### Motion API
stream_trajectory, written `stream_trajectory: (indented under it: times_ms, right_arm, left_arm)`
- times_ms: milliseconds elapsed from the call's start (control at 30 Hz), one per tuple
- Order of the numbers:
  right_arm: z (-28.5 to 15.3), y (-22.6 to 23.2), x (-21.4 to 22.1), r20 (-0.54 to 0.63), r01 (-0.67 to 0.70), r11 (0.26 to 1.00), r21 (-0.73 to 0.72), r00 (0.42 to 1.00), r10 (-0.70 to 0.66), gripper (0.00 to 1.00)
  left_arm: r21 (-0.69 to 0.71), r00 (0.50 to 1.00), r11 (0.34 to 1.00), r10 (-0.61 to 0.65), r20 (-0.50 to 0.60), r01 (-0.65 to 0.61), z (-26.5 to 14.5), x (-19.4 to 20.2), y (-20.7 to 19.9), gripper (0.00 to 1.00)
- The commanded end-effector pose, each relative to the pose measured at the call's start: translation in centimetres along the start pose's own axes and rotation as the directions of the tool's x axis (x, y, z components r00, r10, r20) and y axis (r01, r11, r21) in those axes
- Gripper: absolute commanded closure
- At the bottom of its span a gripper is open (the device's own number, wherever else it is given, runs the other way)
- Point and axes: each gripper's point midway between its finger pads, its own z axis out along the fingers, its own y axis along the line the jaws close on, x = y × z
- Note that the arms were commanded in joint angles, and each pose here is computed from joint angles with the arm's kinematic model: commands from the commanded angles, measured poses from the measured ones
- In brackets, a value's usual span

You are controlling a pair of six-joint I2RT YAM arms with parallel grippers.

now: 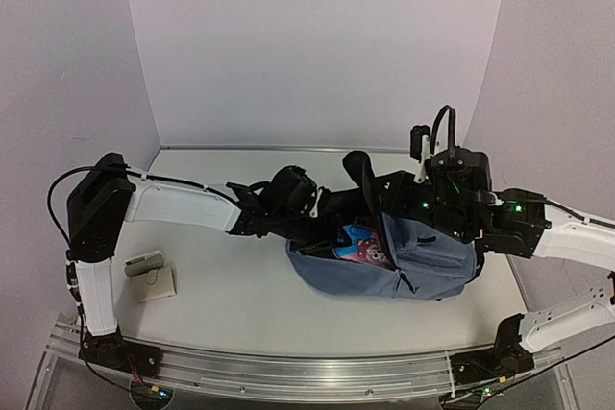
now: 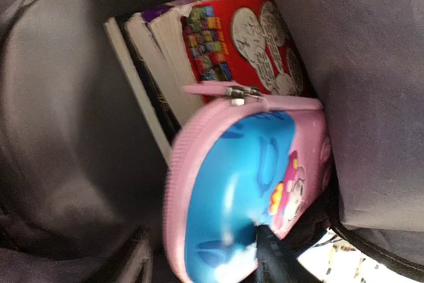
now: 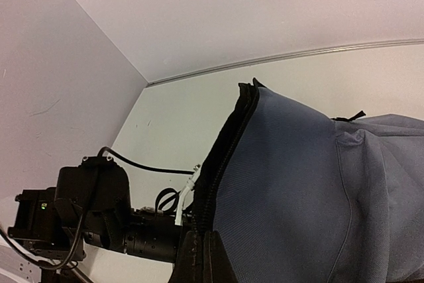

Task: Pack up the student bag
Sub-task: Place the stationery in the student bag.

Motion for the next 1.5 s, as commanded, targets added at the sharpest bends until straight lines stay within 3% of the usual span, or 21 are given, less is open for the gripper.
stream_trajectory:
  times_ms: [0, 267, 333, 567, 800, 900, 967, 1033, 1067, 1200, 1267, 1467]
  right_arm:
    - [-0.5, 1.5, -1.9, 0.06, -0.039, 0.997, -0.063, 0.997, 0.042, 1.0]
    - [-0.9, 1.1, -2.0, 0.071, -0.05, 0.997, -0.059, 0.996, 0.054, 1.0]
    - [-1.1, 1.0, -2.1, 0.073, -0.052, 0.997, -0.06, 0.996, 0.056, 1.0]
    - [-0.4, 1.2, -0.9, 0.039, -0.029, 0.998, -0.064, 0.999, 0.031, 1.0]
    - [2.1, 2.5, 2.3, -0.039, 0.035, 0.998, -0.058, 0.999, -0.037, 1.0]
    - [3.5, 3.9, 4.2, -0.077, 0.068, 0.995, -0.069, 0.994, -0.073, 1.0]
    - [4.3, 5.1, 5.1, -0.098, 0.087, 0.992, -0.09, 0.991, -0.096, 0.93]
    - [4.7, 6.5, 5.8, -0.118, 0.125, 0.984, -0.127, 0.983, -0.14, 0.77]
    - [4.8, 7.3, 6.2, -0.132, 0.138, 0.979, -0.149, 0.979, -0.158, 0.6]
    - [3.9, 9.1, 5.9, -0.171, 0.151, 0.963, -0.224, 0.966, -0.192, 0.14]
    - [3.1, 8.0, 5.8, -0.204, 0.165, 0.97, -0.181, 0.958, -0.201, 0.07]
    - [0.9, 1.8, 10.0, -0.43, 0.189, 0.982, -0.012, 0.885, -0.176, 0.06]
  left_arm:
    - [0.074, 0.998, 0.996, 0.055, 0.011, -0.056, 0.5, -0.6, -4.1, 0.6]
    - [0.16, 0.997, 0.984, 0.083, -0.003, -0.081, 2.9, 0.3, -7.1, 0.68]
    - [0.137, 0.995, 0.986, 0.091, 0.031, -0.094, 2.0, -0.1, -6.8, 0.65]
    - [-0.044, 0.979, 0.989, 0.143, 0.146, -0.138, -4.8, -1.4, -4.1, 0.35]
    - [-0.233, 0.954, 0.972, 0.094, 0.283, -0.027, -14.8, -1.7, 1.1, 0.21]
    - [-0.236, 0.948, 0.97, 0.022, 0.318, 0.056, -18.5, -2.1, 3.4, 0.16]
    - [-0.229, 0.942, 0.969, -0.016, 0.335, 0.098, -20.0, -2.3, 4.8, 0.14]
    - [-0.196, 0.942, 0.975, -0.035, 0.333, 0.105, -20.7, -2.3, 4.9, 0.12]
    - [-0.188, 0.94, 0.977, -0.033, 0.34, 0.103, -21.0, -2.5, 4.9, 0.11]
    - [-0.159, 0.941, 0.984, -0.023, 0.337, 0.081, -21.0, -3.2, 4.3, 0.06]
    - [-0.142, 0.95, 0.987, -0.024, 0.312, 0.072, -20.3, -3.4, 4.0, 0.05]
    - [-0.066, 0.969, 0.996, -0.037, 0.244, 0.055, -17.2, -4.0, 3.2, 0.04]
